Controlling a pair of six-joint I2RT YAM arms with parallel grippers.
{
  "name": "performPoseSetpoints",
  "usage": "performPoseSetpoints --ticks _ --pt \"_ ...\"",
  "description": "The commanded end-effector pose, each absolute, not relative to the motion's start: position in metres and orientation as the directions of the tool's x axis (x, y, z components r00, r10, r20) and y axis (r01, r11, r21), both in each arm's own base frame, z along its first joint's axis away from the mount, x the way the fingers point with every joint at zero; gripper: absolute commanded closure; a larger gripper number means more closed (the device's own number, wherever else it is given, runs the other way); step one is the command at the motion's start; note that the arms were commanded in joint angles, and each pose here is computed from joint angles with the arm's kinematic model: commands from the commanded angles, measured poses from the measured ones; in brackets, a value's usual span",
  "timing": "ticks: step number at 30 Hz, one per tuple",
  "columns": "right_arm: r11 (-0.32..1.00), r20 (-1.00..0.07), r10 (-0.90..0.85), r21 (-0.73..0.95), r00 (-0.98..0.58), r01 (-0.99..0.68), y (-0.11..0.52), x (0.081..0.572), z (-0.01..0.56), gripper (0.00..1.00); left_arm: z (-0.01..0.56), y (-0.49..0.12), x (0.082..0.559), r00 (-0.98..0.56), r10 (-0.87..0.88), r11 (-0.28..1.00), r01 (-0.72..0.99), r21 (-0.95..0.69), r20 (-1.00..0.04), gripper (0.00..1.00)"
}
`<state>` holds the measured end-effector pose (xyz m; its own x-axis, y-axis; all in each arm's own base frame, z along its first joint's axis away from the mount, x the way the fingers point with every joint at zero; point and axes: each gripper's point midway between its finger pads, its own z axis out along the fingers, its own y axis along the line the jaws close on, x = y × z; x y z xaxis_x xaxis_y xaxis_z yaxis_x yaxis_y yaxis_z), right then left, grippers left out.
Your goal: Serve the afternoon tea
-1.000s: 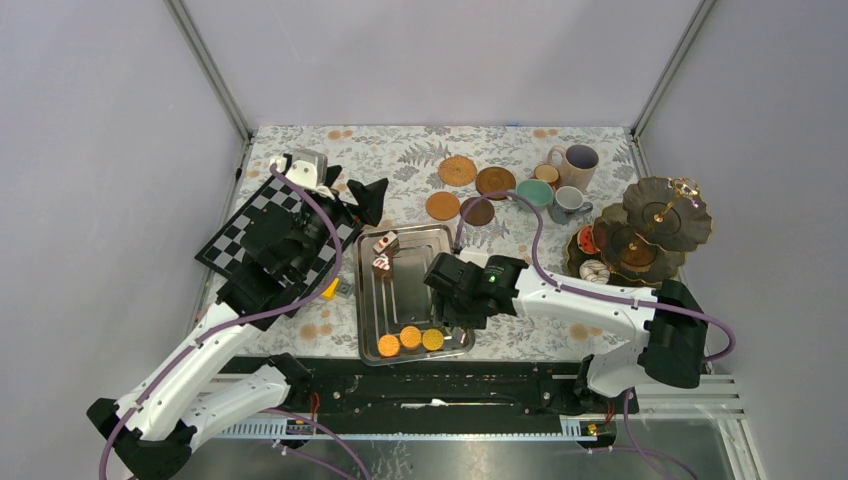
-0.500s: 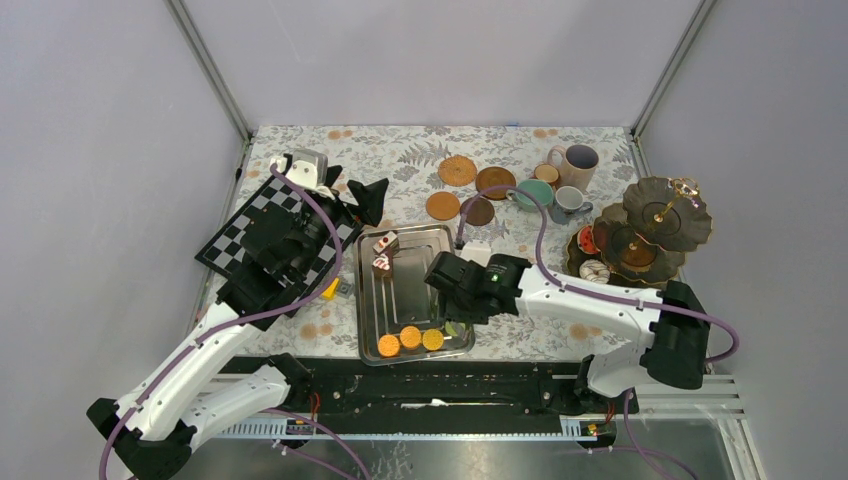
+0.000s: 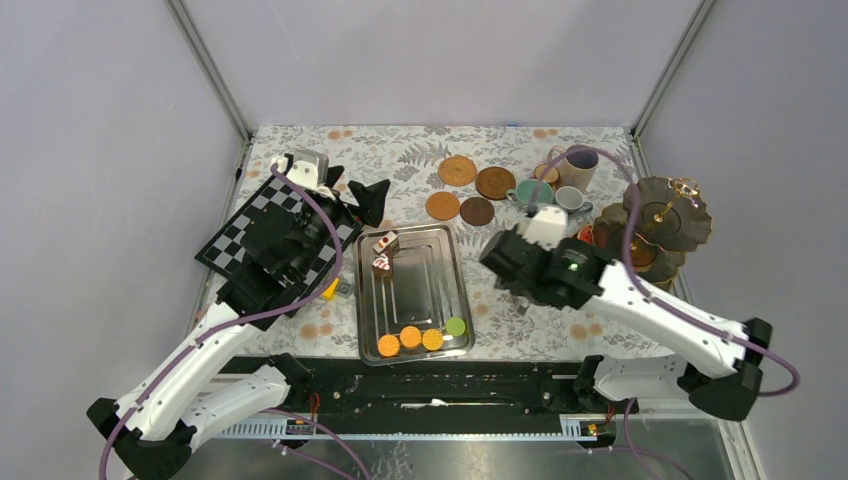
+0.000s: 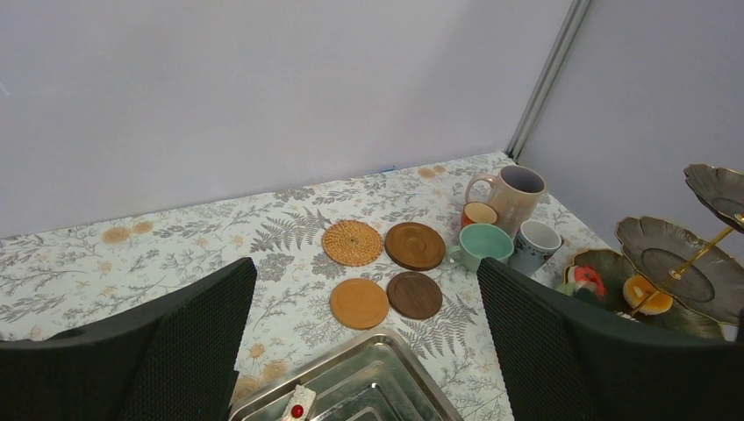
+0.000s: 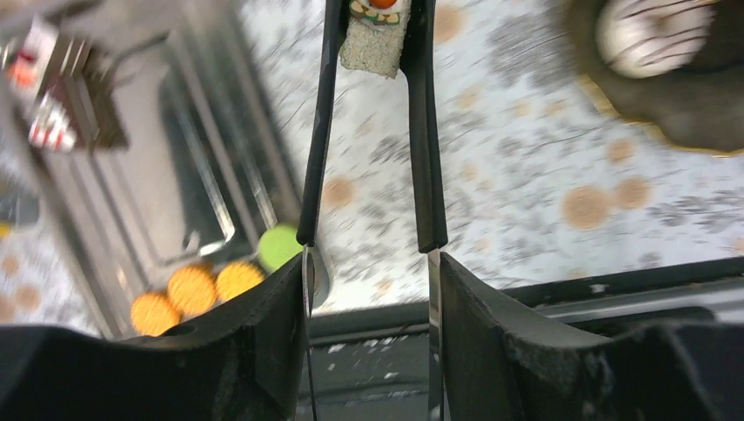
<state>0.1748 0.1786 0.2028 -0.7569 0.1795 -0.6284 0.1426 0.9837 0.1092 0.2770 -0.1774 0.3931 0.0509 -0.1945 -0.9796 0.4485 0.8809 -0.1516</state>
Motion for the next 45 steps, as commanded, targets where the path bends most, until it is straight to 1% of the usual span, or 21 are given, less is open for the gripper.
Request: performPoseSetpoints --ticks 1,6,9,13,19,27,35,38,42,45 --pt "0.953 -0.764 0.189 -0.008 -0.617 0.302 0.091 0.191 0.240 0.69 0.405 -0.185 0.276 0.078 -0.229 0.860 0.482 -0.164 -0.970 0.01" --pt "0.908 -0.819 0.146 -0.111 -0.555 0.404 0.044 0.206 0.257 0.69 0.403 -0.186 0.276 0.072 -0.231 0.858 0.486 -0.168 -0.970 0.01" --pt "0.877 -0.822 0.121 -0.175 -0.557 0.448 0.023 0.217 0.256 0.68 0.402 -0.186 0.277 0.071 -0.229 0.859 0.484 -0.168 -0.971 0.01" --pt "0.849 -0.814 0.125 -0.208 -0.568 0.486 0.005 0.230 0.248 0.68 0.402 -0.187 0.277 0.069 -0.228 0.857 0.487 -0.167 -0.971 0.01" --pt "0.838 -0.782 0.170 -0.205 -0.599 0.506 -0.005 0.246 0.225 0.68 0.401 -0.188 0.277 0.065 -0.230 0.855 0.490 -0.170 -0.971 0.01" --pt "0.836 -0.763 0.174 -0.220 -0.623 0.503 -0.009 0.248 0.214 0.63 0.402 -0.190 0.276 0.064 -0.233 0.850 0.499 -0.171 -0.970 0.01" --pt "0.827 -0.745 0.182 -0.237 -0.642 0.509 -0.017 0.252 0.196 0.61 0.400 -0.191 0.277 0.059 -0.231 0.850 0.498 -0.172 -0.971 0.01" --pt "0.826 -0.744 0.182 -0.239 -0.643 0.511 -0.019 0.253 0.195 0.58 0.400 -0.191 0.277 0.060 -0.229 0.850 0.498 -0.170 -0.972 0.01" --pt "0.825 -0.747 0.173 -0.246 -0.642 0.508 -0.021 0.253 0.198 0.47 0.400 -0.191 0.277 0.061 -0.230 0.851 0.497 -0.171 -0.971 0.01" --pt "0.828 -0.754 0.173 -0.237 -0.633 0.508 -0.022 0.251 0.204 0.41 0.400 -0.191 0.277 0.061 -0.230 0.850 0.499 -0.170 -0.971 0.01"
